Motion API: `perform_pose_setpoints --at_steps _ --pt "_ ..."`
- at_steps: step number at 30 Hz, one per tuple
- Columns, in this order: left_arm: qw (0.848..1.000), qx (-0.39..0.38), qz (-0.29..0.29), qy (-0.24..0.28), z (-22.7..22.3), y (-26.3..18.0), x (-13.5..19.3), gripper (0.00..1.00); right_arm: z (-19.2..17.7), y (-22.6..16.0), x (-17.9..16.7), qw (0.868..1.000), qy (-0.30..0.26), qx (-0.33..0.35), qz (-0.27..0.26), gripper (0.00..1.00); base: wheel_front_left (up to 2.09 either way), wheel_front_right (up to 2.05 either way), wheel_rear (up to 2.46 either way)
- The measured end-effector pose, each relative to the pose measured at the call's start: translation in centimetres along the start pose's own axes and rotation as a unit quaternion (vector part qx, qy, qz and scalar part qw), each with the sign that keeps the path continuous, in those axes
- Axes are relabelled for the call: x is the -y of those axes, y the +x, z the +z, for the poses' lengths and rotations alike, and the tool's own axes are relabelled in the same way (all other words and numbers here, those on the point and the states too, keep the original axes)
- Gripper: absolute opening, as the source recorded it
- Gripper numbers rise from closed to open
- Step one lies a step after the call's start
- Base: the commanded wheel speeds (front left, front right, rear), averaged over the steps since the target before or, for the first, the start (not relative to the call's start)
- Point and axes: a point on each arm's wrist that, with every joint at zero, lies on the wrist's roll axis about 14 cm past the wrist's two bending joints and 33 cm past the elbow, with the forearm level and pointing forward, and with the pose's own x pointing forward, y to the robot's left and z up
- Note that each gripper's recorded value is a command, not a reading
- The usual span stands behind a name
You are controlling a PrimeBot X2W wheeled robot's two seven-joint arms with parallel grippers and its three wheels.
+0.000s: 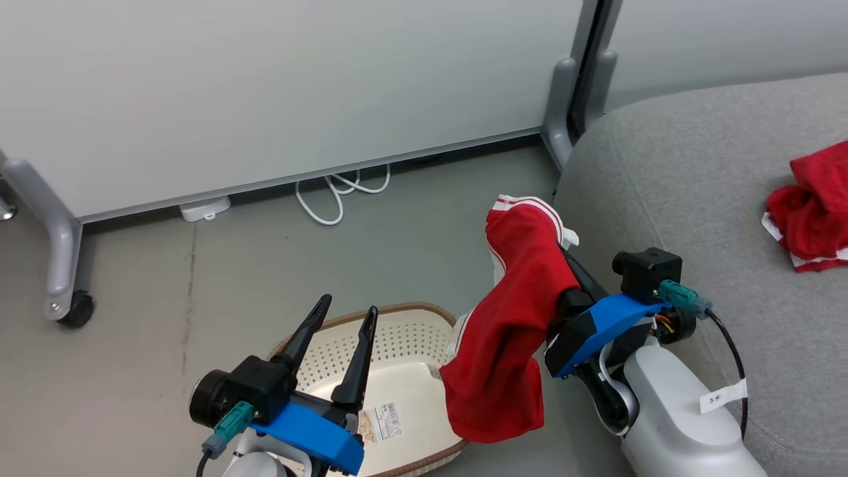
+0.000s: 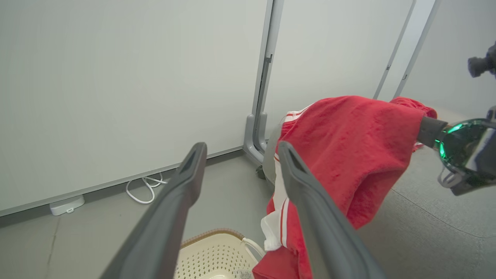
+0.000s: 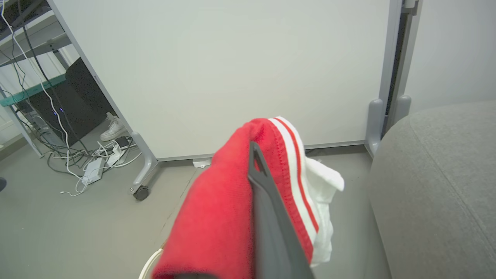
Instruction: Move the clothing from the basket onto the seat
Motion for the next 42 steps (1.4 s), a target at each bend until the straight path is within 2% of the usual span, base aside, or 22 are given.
perform_pose_setpoints --at_steps 13,27,35,42 --pt "0.996 -0.016 -0.083 -0.006 -1.3 3.5 4.3 1.0 1.0 -3.7 5.9 0.996 0.001 0.015 -0.085 0.0 0.0 0.0 0.0" --pt "0.982 -0.042 -0.186 -0.012 -3.5 6.5 10.1 1.0 2.0 -9.8 12.2 0.98 0.006 0.032 -0.194 0.0 0.0 0.0 0.0" --pt "0.972 -0.052 -0.23 -0.016 -4.4 7.4 12.8 1.0 2.1 -12.9 14.4 0.97 0.009 0.038 -0.241 0.0 0.0 0.0 0.0" --pt "0.97 -0.05 -0.238 -0.014 -4.2 7.5 13.3 1.0 2.0 -13.4 14.6 0.968 0.012 0.039 -0.247 0.0 0.0 0.0 0.0"
